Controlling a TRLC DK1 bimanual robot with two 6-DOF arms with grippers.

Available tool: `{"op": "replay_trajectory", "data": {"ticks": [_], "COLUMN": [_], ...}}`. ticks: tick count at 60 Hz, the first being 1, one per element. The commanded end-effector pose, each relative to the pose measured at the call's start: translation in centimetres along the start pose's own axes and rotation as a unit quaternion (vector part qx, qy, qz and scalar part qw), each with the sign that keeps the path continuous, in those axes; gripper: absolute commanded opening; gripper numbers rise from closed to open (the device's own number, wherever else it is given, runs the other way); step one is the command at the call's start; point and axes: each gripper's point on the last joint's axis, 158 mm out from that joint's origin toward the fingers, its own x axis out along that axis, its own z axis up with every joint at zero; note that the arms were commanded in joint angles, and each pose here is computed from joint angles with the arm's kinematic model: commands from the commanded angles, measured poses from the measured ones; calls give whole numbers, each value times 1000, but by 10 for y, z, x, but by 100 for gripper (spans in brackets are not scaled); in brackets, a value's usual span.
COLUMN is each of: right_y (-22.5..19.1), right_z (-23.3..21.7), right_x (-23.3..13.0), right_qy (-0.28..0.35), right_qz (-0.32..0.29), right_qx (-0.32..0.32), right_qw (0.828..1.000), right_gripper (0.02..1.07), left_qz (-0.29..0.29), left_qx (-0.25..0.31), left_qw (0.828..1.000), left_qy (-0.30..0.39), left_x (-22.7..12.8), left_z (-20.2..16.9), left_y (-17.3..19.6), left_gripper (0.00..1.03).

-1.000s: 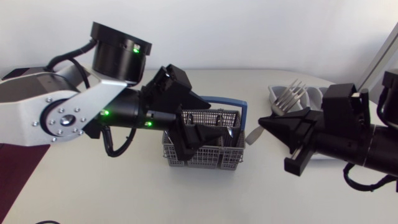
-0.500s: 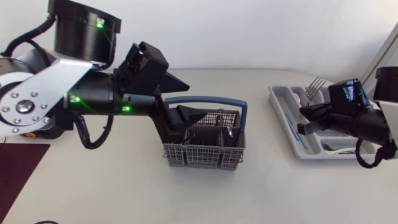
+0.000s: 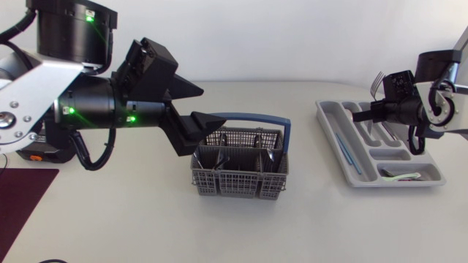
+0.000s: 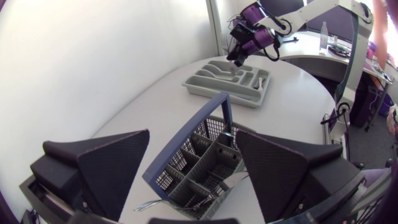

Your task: Unload the cutlery basket into the drawer organizer.

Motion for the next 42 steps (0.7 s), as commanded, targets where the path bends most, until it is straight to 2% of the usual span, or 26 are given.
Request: {"op": "replay_trajectory", "data": {"ticks": [1,27,42], "right_y": [-15,-69,-93], "right_z": [9,-7,-30], "right_x": [18,86,111], "right_qy": [5,70,98], "right_qz": [-29,-112,-128], "right_qx": [14,32,47], "right_qw": [999,991,986], "right_gripper": [8,8,8], "left_qz": [6,15,19], "left_qx": [4,4,7], "left_qw": [1000,1000,999], "left_qy": [10,27,35], "left_x": [-3,1,6], "left_z": [-11,-25,-27], "left_y": [2,4,3], "left_gripper": [97,97,97]}}
